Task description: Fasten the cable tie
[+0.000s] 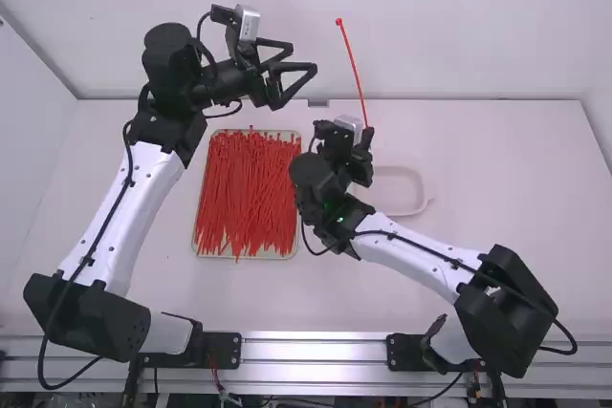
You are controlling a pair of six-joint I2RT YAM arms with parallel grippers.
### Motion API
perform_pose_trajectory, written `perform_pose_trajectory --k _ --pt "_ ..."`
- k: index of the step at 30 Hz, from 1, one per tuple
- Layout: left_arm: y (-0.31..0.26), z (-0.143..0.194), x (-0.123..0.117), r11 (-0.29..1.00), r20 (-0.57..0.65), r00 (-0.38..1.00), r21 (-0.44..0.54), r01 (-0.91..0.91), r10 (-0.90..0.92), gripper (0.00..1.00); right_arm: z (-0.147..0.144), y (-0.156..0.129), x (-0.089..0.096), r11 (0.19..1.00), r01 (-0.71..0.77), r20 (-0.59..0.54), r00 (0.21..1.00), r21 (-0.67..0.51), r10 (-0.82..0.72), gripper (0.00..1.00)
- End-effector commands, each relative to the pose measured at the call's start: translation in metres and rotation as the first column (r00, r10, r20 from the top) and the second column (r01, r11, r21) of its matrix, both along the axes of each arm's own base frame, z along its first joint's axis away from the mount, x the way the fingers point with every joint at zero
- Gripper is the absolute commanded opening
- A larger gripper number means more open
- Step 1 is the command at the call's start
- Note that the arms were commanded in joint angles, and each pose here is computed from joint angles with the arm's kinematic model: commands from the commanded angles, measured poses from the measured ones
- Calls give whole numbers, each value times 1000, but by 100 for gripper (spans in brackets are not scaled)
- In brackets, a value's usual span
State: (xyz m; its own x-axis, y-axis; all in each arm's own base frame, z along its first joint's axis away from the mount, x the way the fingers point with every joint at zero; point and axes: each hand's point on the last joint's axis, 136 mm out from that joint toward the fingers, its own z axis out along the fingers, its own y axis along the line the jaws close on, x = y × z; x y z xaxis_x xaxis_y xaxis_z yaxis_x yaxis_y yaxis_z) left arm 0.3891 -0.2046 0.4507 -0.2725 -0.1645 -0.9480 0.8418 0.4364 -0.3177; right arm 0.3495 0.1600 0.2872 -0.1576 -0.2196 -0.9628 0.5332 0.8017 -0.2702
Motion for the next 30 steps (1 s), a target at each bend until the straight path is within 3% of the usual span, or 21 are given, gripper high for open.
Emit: perform_pose_trajectory --k 1,6,12,24,30 --pt "-3 20 -16 998 -15 999 -49 49 -49 99 22 -8 -13 995 66 -35 997 -68 -68 0" --pt "-17 33 -37 986 63 986 -54 157 -154 94 25 6 -20 996 22 -47 999 -87 -26 0" --pt "-22 36 -31 992 67 992 -66 112 -107 91 25 20 -28 994 -20 -58 998 -103 14 0" --pt "-16 36 -23 995 58 997 -75 61 -57 59 25 30 -33 992 -53 -67 997 -116 45 0" --pt "-7 41 -19 996 48 999 -90 20 -16 55 25 26 -31 993 -41 -63 997 -110 34 0"
